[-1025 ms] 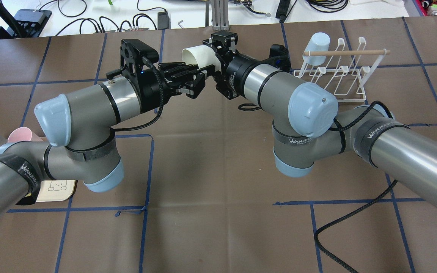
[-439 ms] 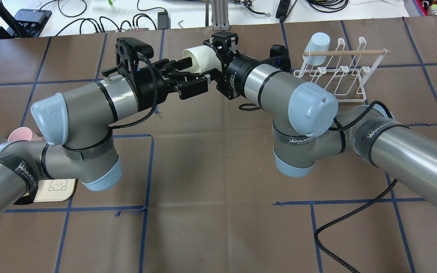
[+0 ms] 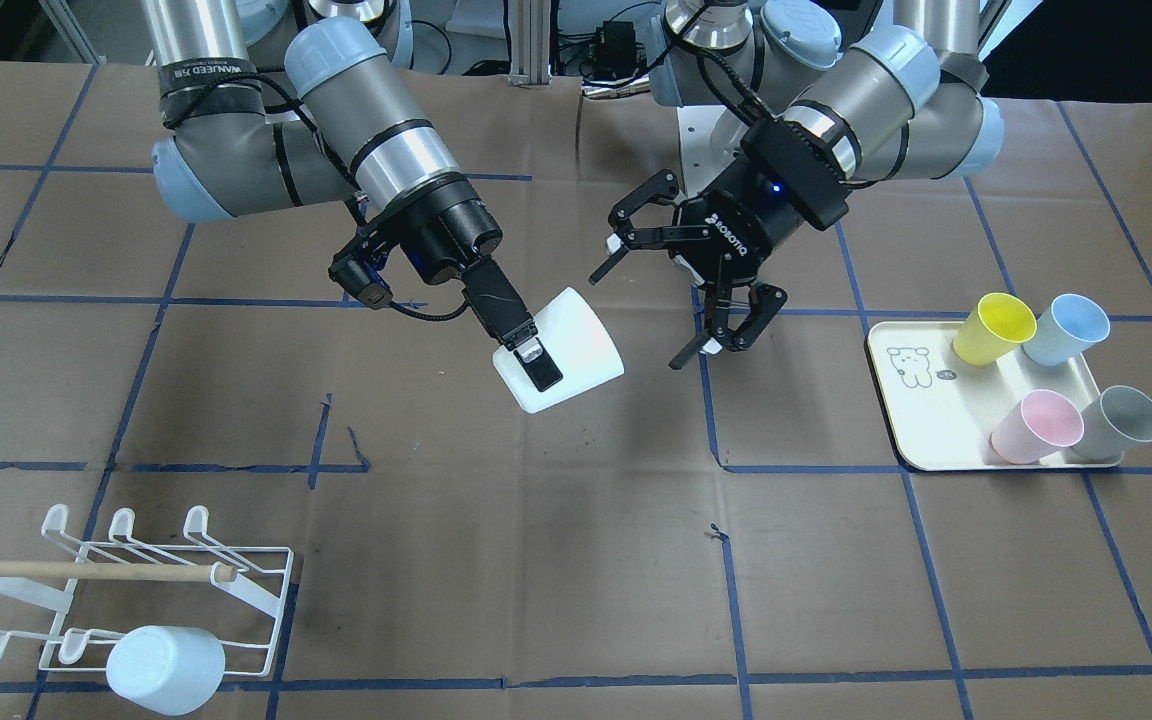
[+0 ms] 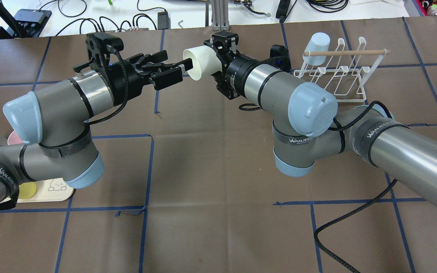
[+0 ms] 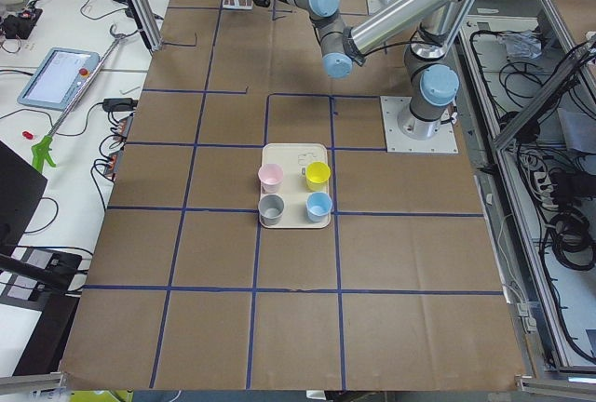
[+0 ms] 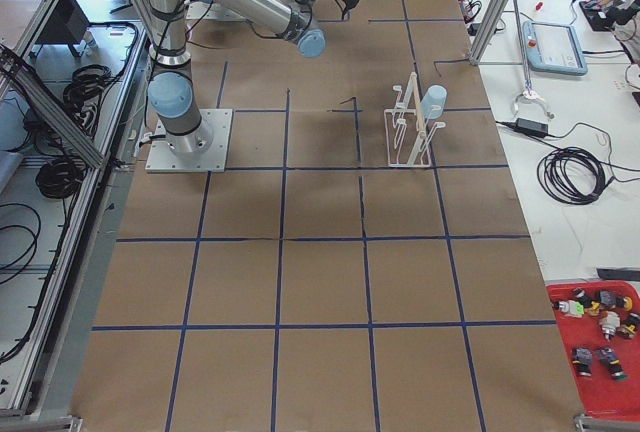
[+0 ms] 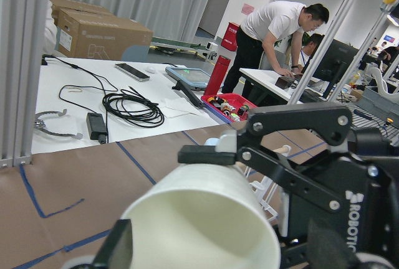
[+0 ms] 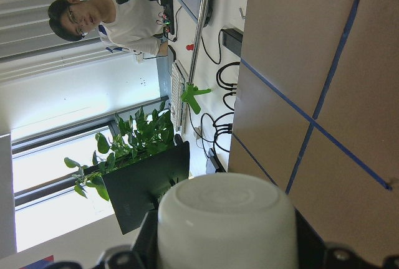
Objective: Transfer IKEA cup to right arm and place on rack
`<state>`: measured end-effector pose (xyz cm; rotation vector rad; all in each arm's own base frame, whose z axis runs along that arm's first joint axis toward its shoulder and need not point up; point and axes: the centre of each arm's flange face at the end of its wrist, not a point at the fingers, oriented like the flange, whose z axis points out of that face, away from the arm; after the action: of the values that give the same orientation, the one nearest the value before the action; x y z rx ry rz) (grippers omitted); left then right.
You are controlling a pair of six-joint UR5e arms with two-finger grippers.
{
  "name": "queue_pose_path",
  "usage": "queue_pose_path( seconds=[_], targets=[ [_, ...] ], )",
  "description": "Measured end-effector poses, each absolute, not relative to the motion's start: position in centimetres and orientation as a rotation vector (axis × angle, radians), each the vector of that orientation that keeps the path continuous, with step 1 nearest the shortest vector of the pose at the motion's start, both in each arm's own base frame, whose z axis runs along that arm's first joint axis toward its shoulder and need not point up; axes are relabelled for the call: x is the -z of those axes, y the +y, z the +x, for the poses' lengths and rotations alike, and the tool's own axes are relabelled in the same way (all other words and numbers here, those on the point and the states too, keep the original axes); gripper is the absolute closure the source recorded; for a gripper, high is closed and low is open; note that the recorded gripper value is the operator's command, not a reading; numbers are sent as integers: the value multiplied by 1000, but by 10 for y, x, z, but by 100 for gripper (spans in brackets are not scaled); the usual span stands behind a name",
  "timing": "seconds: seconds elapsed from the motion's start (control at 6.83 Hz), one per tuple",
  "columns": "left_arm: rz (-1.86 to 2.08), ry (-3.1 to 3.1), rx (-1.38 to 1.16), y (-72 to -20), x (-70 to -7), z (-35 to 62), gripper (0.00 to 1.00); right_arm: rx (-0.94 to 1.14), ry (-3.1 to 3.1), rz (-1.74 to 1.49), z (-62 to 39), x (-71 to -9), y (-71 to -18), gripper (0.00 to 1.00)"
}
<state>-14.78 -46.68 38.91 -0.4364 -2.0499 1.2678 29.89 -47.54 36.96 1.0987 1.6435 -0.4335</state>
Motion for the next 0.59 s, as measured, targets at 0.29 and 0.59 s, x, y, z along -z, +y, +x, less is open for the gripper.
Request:
queue_pose_path(
  seconds=[0.29,0.59],
  targets=[
    [-308,-2125,-1251,-481,-388,-107,1,477,1610,1134,275,-373,-496,62],
    [-125,-2337,-1178,-507,-379,-83,1,573,1557,1180,223,-383,-528,74]
  ],
)
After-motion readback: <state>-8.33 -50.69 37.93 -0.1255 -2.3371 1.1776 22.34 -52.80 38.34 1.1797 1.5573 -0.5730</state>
